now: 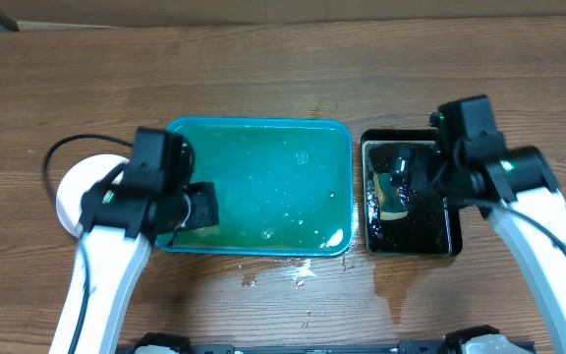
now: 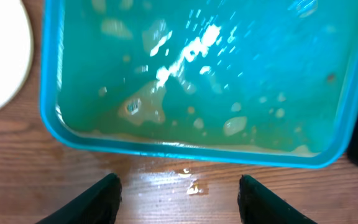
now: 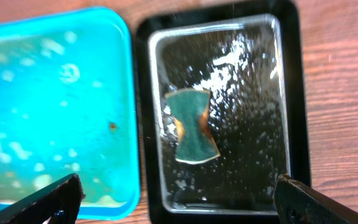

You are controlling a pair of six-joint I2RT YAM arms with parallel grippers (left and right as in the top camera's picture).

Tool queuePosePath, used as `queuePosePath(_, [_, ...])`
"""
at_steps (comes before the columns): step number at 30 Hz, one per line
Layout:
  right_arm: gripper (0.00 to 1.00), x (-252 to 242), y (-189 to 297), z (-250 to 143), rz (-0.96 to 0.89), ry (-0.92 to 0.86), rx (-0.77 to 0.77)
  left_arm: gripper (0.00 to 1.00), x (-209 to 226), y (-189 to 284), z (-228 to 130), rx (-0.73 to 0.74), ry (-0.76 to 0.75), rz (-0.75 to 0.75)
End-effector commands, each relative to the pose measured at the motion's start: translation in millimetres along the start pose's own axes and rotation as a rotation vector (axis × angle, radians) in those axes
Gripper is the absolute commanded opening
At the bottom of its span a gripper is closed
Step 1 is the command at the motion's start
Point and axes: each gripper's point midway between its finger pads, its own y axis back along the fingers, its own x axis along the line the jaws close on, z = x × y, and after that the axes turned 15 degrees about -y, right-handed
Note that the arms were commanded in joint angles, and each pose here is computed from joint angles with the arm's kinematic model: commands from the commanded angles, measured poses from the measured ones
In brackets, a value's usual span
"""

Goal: Clean dirty plates on tray and stack at the side

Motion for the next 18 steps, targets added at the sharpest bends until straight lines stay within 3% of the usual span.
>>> queuePosePath(1, [1.00,-3,23,-1,0.042,-0.016,-0.083,0.63,4,27,-4,-0.120,-0.037,0.029])
queuePosePath(6, [1.00,-18,53,-13,0.098,-0.014,-0.226,0.66,4,59,-22,-0.289,-0.054,0.036])
queuePosePath(8, [1.00,-25,66,-22,0.134,-0.013,-0.274,0.72,6,74,-28,-0.365,-0.055,0.046])
queuePosePath(10, [1.00,-30,77,-30,0.164,-0.012,-0.315,1.00,7,86,-33,-0.424,-0.055,0.054])
queuePosePath(18, [1.00,-44,101,-50,0.199,-0.011,-0.365,1.00,5,103,-33,-0.517,-0.059,0.050])
